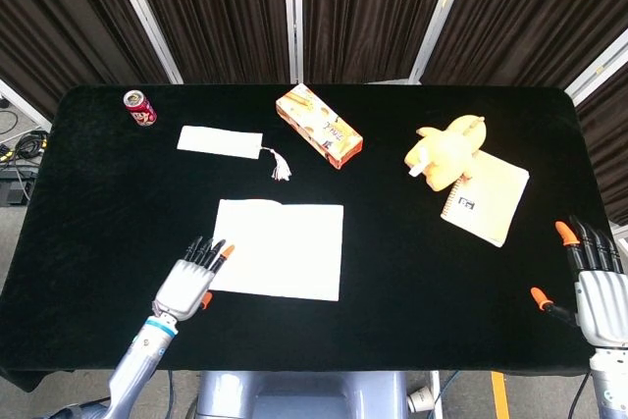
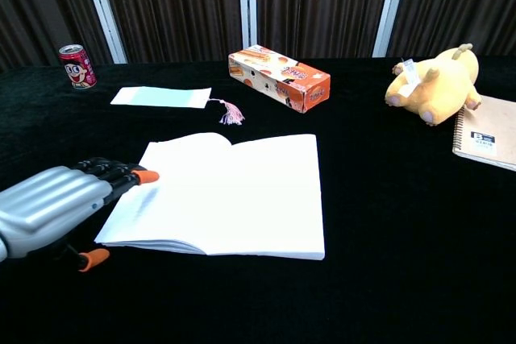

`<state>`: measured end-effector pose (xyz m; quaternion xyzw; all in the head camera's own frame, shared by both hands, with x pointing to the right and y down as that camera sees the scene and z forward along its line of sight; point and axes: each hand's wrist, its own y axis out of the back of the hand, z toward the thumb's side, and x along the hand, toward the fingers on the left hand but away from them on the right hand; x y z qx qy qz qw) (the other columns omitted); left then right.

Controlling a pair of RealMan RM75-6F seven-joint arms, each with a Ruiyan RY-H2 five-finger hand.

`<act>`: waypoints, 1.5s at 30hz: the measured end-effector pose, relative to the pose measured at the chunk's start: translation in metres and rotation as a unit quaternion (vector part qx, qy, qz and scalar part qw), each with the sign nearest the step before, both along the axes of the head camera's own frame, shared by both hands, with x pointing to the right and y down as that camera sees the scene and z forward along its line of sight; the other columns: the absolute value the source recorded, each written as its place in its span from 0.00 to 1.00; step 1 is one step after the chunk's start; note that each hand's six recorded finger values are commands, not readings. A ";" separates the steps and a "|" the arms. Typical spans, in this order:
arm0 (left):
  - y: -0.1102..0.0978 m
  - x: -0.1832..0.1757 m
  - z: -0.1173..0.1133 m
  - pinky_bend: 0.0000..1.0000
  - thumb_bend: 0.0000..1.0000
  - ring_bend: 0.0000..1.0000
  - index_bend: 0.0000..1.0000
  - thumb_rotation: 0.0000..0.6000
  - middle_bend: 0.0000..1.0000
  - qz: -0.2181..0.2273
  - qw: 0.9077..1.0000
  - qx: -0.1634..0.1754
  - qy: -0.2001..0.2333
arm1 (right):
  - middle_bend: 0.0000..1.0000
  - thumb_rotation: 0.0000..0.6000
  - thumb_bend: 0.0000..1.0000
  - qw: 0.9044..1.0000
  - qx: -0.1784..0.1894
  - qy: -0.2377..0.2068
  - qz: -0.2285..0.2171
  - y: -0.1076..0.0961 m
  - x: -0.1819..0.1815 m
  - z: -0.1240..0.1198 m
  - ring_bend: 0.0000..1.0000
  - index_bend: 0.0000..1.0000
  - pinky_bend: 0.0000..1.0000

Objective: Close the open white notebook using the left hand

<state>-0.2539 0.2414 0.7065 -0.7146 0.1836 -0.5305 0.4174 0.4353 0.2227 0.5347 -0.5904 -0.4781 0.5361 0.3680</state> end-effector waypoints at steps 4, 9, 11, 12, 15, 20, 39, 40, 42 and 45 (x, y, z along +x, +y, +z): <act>-0.001 0.009 0.004 0.00 0.33 0.00 0.00 1.00 0.00 0.008 1.000 0.008 -0.002 | 0.00 1.00 0.07 1.000 0.001 -0.009 0.002 0.000 0.000 -0.002 0.00 0.05 0.00; -0.001 0.018 0.008 0.00 0.33 0.00 0.00 1.00 0.00 0.015 1.000 0.017 -0.002 | 0.00 1.00 0.07 1.000 0.002 -0.024 0.003 0.000 -0.001 -0.005 0.00 0.05 0.00; -0.001 0.020 0.010 0.00 0.34 0.00 0.00 1.00 0.00 0.018 1.000 0.020 -0.003 | 0.00 1.00 0.07 1.000 0.004 -0.031 0.004 0.000 -0.002 -0.006 0.00 0.05 0.00; -0.001 0.021 0.011 0.00 0.35 0.00 0.00 1.00 0.00 0.020 1.000 0.021 -0.004 | 0.00 1.00 0.07 0.999 0.005 -0.033 0.004 0.000 -0.002 -0.007 0.00 0.05 0.00; -0.001 0.023 0.014 0.00 0.56 0.00 0.00 1.00 0.00 0.024 0.999 0.029 -0.008 | 0.00 1.00 0.07 0.999 0.008 -0.039 0.004 0.000 -0.002 -0.010 0.00 0.05 0.00; -0.005 0.029 0.009 0.00 0.82 0.00 0.00 1.00 0.00 0.025 0.998 0.063 0.006 | 0.00 1.00 0.07 0.999 0.009 -0.043 0.003 0.000 -0.003 -0.011 0.00 0.05 0.00; -0.021 0.055 -0.039 0.00 0.74 0.00 0.00 1.00 0.00 0.059 0.979 0.179 0.073 | 0.00 1.00 0.07 0.999 0.008 -0.046 0.004 0.001 -0.004 -0.011 0.00 0.05 0.00; -0.022 0.055 -0.040 0.00 0.68 0.00 0.00 1.00 0.00 0.057 0.979 0.181 0.075 | 0.00 1.00 0.07 0.999 0.008 -0.047 0.004 0.001 -0.004 -0.011 0.00 0.05 0.00; -0.024 0.056 -0.043 0.00 0.55 0.00 0.00 1.00 0.00 0.053 0.978 0.186 0.079 | 0.00 1.00 0.07 0.999 0.008 -0.047 0.004 0.001 -0.003 -0.012 0.00 0.05 0.00; -0.027 0.057 -0.050 0.00 0.40 0.00 0.00 1.00 0.00 0.048 0.974 0.204 0.086 | 0.00 1.00 0.07 0.999 0.006 -0.046 0.005 0.001 -0.003 -0.011 0.00 0.05 0.00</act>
